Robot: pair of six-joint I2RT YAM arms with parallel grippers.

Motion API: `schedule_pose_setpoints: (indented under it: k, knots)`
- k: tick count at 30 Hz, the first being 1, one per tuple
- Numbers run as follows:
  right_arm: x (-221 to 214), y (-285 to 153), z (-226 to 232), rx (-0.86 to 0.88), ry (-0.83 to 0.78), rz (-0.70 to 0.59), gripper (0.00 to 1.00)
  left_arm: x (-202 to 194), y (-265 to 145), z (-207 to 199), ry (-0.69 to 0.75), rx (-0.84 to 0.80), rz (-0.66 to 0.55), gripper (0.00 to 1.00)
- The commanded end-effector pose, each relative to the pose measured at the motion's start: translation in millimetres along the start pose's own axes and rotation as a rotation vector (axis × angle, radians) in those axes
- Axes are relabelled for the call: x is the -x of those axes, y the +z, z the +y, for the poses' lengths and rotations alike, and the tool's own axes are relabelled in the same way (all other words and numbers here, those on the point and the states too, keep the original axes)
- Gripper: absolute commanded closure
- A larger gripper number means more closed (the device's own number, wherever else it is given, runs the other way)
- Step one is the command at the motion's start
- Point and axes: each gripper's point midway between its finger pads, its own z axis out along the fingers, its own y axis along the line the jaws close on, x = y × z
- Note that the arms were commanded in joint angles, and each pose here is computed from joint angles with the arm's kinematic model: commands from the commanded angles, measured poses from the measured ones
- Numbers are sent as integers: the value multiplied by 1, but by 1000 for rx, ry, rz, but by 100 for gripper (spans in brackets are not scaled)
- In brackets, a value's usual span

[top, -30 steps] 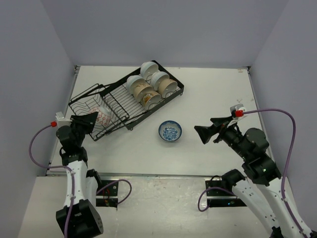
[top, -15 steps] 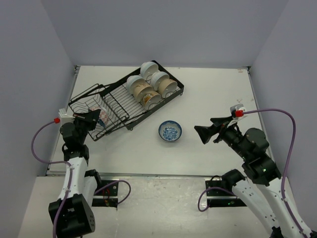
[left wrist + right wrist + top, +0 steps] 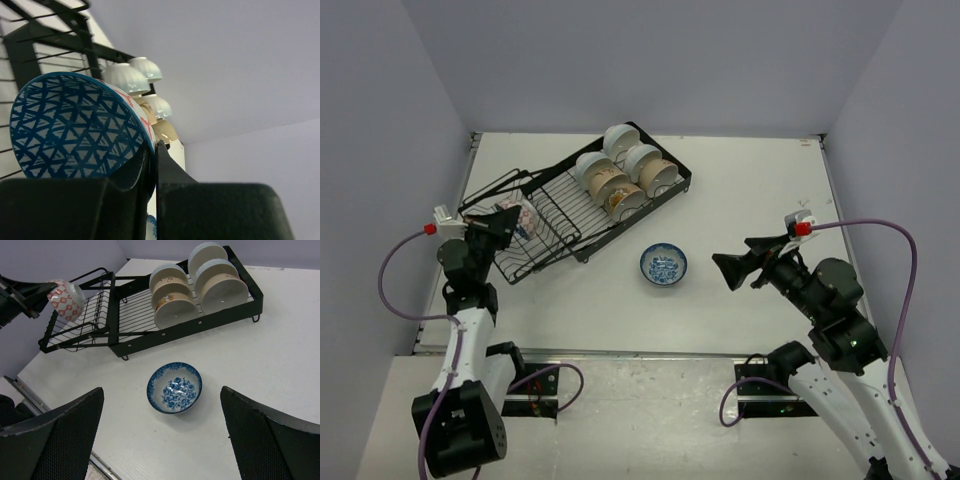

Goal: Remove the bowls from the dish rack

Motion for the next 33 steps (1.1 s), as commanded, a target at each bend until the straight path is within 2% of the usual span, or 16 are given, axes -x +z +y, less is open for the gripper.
schedule_pose_setpoints:
  k: [1, 7, 8, 10, 11, 12, 13, 14, 15, 17, 18, 19, 20, 23, 29, 33]
  knots:
    - [8, 2, 2, 9, -7, -37, 1, 25, -5, -105, 122, -335, -57, 100]
    - [10, 0, 4, 13, -2, -44, 1, 23, -8, -168, 251, -486, -27, 100]
    - [12, -2, 4, 12, -2, -52, 1, 24, -12, -199, 313, -550, -16, 100]
    - [16, -5, 4, 3, 3, -67, 1, -4, 4, -210, 429, -532, 92, 100]
    - [20, -8, 3, -7, 3, -80, 1, -3, 2, -250, 501, -585, 87, 100]
    - [22, -12, -3, -49, 13, -94, 1, -44, 7, -247, 585, -556, 217, 100]
    - [32, -19, -6, -84, 21, -118, 1, -62, 21, -246, 623, -522, 268, 100]
    - [38, -25, -12, -131, 32, -132, 1, -60, 24, -271, 670, -508, 225, 100]
    - [36, -34, -22, -200, 53, -123, 1, -103, 16, -262, 750, -488, 349, 100]
    - [59, -57, -39, -329, 62, -205, 1, -131, 25, -259, 864, -423, 401, 100]
    - [65, -69, -42, -357, 55, -244, 1, -166, 11, -265, 899, -455, 475, 100]
    - [78, -83, -45, -392, 54, -294, 1, -190, 18, -253, 944, -421, 527, 100]
    - [83, -91, -46, -405, 51, -317, 1, -198, 19, -259, 1005, -404, 513, 100]
    - [94, -114, -48, -448, 23, -343, 1, -268, 0, -229, 1177, -336, 677, 100]
    - [88, -112, -39, -392, -32, -294, 1, -336, -13, -184, 1365, -272, 827, 100]
    - [80, -106, -38, -376, -51, -254, 1, -351, -20, -143, 1478, -182, 886, 100]
